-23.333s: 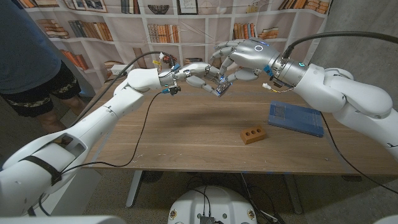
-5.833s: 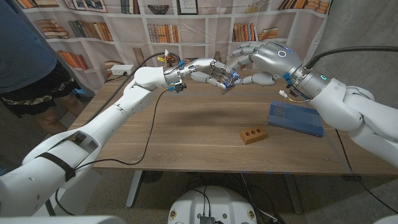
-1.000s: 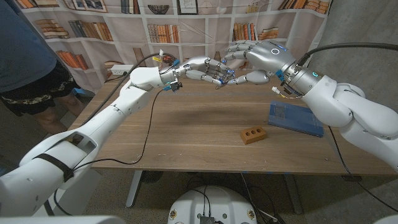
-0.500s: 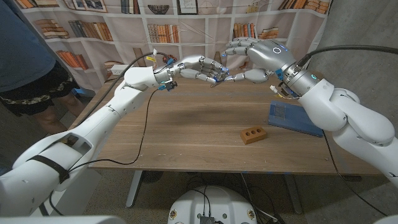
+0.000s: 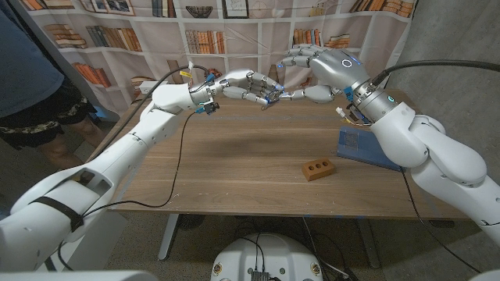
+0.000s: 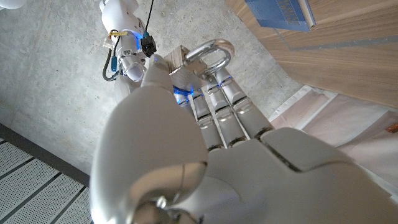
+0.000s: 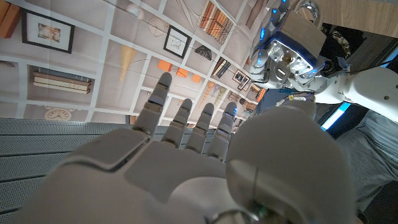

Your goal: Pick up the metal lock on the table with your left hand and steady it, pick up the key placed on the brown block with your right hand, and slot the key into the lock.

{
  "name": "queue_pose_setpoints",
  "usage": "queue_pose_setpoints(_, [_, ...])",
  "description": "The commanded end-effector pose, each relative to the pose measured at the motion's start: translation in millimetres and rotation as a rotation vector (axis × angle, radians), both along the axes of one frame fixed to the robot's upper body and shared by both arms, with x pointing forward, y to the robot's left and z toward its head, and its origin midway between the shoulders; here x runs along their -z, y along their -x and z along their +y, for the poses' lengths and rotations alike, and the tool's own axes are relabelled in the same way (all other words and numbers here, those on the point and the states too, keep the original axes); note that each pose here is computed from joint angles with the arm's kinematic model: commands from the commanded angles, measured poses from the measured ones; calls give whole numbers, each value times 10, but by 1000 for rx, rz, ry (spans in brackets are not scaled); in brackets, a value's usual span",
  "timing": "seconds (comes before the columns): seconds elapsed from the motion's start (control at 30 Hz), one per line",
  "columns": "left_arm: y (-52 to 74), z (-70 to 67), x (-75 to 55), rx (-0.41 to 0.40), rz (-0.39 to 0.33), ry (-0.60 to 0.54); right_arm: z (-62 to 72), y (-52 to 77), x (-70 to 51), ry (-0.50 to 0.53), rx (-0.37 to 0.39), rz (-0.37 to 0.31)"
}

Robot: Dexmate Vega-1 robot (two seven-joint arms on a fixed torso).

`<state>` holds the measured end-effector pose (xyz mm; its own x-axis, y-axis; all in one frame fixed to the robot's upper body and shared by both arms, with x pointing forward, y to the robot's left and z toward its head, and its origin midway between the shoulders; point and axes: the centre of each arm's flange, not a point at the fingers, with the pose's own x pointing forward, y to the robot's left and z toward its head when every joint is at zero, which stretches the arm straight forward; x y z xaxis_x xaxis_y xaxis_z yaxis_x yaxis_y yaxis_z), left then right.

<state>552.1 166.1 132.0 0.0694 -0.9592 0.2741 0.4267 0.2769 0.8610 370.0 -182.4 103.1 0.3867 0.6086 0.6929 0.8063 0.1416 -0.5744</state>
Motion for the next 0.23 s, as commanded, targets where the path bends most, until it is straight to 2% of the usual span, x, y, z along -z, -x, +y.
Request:
queue_pose_setpoints(0.03, [0,-67,24,0,-14,4,-49,-37,61,-2,16,8])
queue_pose_setpoints(0.23, [-36,-100,26,10,-5,4,-60,-32,46,-1,25,17])
